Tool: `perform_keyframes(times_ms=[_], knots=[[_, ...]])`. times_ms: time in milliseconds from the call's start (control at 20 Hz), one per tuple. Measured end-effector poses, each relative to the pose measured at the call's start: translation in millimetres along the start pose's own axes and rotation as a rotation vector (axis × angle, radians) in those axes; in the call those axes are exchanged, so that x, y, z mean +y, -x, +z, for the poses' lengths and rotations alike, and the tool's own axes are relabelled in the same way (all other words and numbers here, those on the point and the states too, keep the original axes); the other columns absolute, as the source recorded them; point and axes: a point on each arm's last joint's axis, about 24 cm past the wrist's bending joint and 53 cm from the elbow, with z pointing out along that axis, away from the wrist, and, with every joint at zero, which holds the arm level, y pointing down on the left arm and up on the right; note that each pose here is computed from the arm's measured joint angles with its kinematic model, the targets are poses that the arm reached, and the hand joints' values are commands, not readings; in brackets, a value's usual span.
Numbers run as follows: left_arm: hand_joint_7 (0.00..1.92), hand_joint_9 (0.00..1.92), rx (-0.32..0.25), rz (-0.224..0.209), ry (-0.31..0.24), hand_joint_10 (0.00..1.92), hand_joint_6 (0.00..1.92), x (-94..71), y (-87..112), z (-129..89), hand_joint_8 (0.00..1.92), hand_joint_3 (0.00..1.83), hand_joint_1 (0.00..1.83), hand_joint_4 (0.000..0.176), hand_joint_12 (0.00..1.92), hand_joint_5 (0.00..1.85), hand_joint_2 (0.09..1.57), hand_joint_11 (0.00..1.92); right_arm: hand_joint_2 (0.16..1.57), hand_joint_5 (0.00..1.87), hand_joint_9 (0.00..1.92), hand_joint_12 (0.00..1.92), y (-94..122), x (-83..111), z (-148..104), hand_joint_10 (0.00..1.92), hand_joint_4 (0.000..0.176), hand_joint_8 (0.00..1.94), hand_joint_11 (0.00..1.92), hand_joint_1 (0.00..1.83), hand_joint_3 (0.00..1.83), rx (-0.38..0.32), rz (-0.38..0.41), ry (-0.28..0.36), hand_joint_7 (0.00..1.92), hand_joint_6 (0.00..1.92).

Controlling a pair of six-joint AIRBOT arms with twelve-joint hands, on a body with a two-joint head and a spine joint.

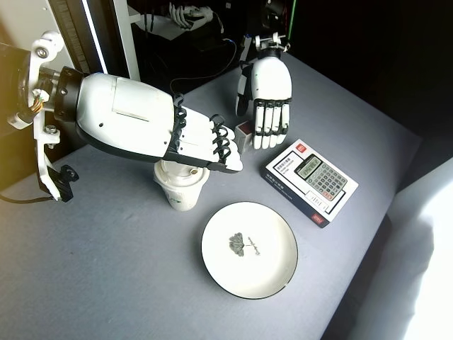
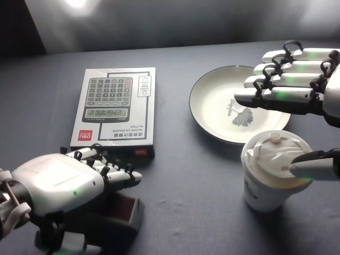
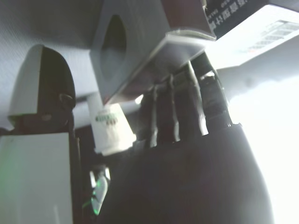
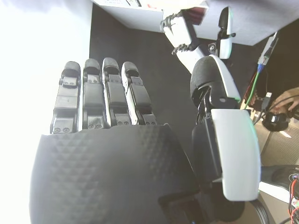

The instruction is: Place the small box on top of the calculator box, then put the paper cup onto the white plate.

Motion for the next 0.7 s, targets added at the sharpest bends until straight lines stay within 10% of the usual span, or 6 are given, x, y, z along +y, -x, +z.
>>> perform_keyframes(times_ms=[550,700], knots=[[0.46,0.46,-0.004,-0.003,0.024,0.01,0.01,13.7,0.9,5,0.01,0.0,1.08,0.0,0.82,0.35,1.14,0.07,1.26,0.13,0.1,0.03,1,0.9,0,0.01,0.0,0.01,0.03,0.34,0.0,-0.002,0.0,0.004,0.13,0.01],[0.76,0.76,-0.008,-0.002,0.027,0.02,0.01,15.3,2.5,6,0.01,0.0,1.15,0.0,0.7,0.64,1.2,0.42,1.25,0.12,0.1,0.12,1,1.2,0,0.0,0.0,0.0,0.0,0.38,0.0,-0.003,0.0,0.005,0.12,0.0]])
